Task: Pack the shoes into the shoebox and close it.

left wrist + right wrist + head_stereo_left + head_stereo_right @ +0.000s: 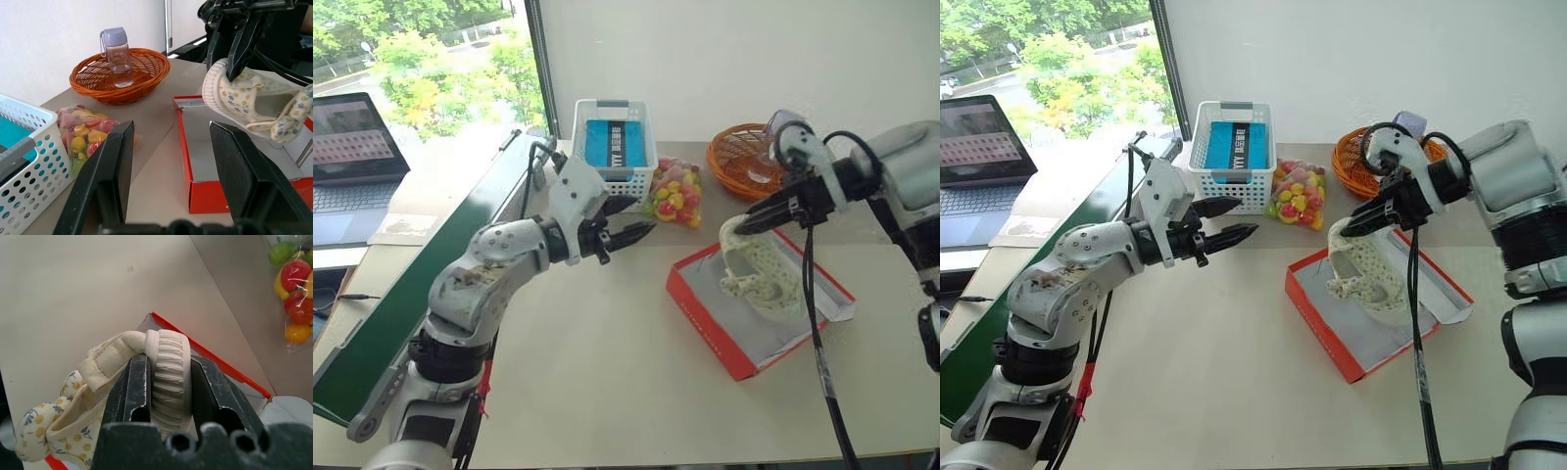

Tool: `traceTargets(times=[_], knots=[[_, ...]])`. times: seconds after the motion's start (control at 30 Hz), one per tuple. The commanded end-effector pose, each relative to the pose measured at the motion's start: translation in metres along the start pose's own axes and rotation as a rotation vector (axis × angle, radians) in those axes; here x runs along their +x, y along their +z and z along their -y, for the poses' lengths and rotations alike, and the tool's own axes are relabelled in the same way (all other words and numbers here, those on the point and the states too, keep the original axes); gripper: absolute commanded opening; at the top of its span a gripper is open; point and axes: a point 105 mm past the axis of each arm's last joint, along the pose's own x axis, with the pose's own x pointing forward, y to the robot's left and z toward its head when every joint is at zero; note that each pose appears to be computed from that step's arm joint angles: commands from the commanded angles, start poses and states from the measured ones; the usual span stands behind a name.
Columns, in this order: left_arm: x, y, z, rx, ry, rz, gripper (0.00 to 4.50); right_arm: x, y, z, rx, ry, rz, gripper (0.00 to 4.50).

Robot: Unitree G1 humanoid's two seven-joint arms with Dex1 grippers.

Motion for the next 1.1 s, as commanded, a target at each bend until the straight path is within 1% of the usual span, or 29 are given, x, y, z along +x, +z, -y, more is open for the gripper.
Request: traceTargets(times=[0.03, 0.13, 0.27, 0.5, 0.63, 0.83, 0.9, 0.93, 1.0, 1.03, 1.1], knots=[[-0.001, 0.019, 0.006, 0.054, -0.002, 0.051, 2.59, 0.003, -0.006, 0.025, 0.024, -0.123, 0.0, 0.81], [-0.003, 0.019, 0.004, 0.065, 0.013, 0.04, 2.59, 0.009, -0.031, 0.032, 0.052, -0.145, -0.065, 0.81], [-0.004, 0.02, 0.002, 0.067, 0.025, 0.036, 2.59, 0.012, -0.045, 0.037, 0.068, -0.16, -0.101, 0.81], [-0.001, 0.02, 0.003, 0.069, 0.021, 0.04, 2.59, 0.021, -0.082, 0.035, 0.076, -0.141, -0.217, 0.81], [0.001, 0.022, 0.002, 0.07, 0.021, 0.045, 2.59, 0.027, -0.091, 0.033, 0.067, -0.125, -0.25, 0.81], [0.003, 0.024, 0.004, 0.071, 0.015, 0.051, 2.59, 0.044, -0.097, 0.03, 0.054, -0.113, -0.249, 0.81], [0.003, 0.025, 0.005, 0.071, 0.012, 0.052, 2.64, 0.049, -0.093, 0.03, 0.048, -0.122, -0.231, 1.73], [0.003, 0.025, 0.005, 0.071, 0.01, 0.053, 2.64, 0.05, -0.092, 0.031, 0.048, -0.125, -0.222, 1.94], [0.004, 0.025, 0.006, 0.071, 0.006, 0.054, 2.64, 0.052, -0.087, 0.03, 0.041, -0.125, -0.204, 2.52], [0.004, 0.025, 0.006, 0.072, 0.005, 0.054, 2.64, 0.052, -0.085, 0.03, 0.034, -0.126, -0.197, 2.97], [0.004, 0.025, 0.006, 0.074, 0.005, 0.054, 2.64, 0.052, -0.08, 0.029, 0.021, -0.127, -0.186, 3.61]])
